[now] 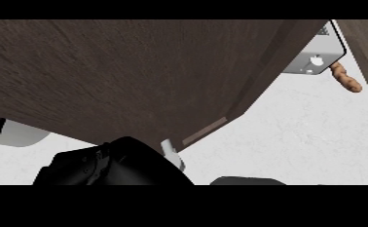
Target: Pick up the wine, place it into the cabinet and close the cabinet
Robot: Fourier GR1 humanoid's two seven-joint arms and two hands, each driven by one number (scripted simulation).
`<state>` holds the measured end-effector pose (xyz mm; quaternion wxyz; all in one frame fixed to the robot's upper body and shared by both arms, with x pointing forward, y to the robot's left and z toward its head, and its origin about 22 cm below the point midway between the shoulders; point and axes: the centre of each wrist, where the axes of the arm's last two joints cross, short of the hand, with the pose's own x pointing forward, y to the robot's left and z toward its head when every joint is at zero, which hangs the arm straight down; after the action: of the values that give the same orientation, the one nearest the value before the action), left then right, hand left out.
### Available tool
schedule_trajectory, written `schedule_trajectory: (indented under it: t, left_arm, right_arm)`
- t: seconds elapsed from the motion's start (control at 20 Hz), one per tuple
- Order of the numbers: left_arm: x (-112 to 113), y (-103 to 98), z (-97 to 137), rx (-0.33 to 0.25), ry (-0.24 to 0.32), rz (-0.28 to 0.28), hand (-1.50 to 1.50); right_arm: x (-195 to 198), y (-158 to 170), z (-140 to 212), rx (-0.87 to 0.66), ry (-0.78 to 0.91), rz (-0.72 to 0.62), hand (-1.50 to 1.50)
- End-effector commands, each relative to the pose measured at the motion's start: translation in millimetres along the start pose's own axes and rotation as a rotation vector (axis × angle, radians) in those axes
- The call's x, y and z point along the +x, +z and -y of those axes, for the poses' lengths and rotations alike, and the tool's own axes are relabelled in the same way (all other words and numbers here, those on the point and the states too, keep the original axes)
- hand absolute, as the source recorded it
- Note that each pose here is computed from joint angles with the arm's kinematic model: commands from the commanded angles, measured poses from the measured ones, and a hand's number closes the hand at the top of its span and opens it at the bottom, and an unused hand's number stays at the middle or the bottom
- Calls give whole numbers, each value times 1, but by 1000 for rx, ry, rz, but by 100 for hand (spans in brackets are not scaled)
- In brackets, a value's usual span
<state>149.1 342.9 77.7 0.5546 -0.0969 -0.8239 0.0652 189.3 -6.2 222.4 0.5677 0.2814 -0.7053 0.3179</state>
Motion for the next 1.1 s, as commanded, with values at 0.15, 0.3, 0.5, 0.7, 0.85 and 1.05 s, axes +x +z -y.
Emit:
schedule_trajectory:
  t: [0.15,0.3,0.5,0.7,0.85,1.05]
  left_arm:
    - [21,-8,-22,-29,5,6,-150]
    - [20,-19,-17,-24,14,15,-150]
    - [29,-26,-28,-32,-17,22,-150]
    - [33,-18,-33,-15,-1,26,-150]
    - [45,-25,-32,-6,-6,26,-150]
    - [45,-27,-43,15,-5,38,-150]
  right_arm:
    - [27,-80,19,-61,26,-16,150]
    - [25,-107,32,-51,30,-19,150]
    - [19,-111,48,250,-101,-216,150]
    - [5,-130,72,343,-166,-277,150]
    - [-26,-140,103,216,-242,-277,150]
    - [-34,-150,116,55,-126,-170,150]
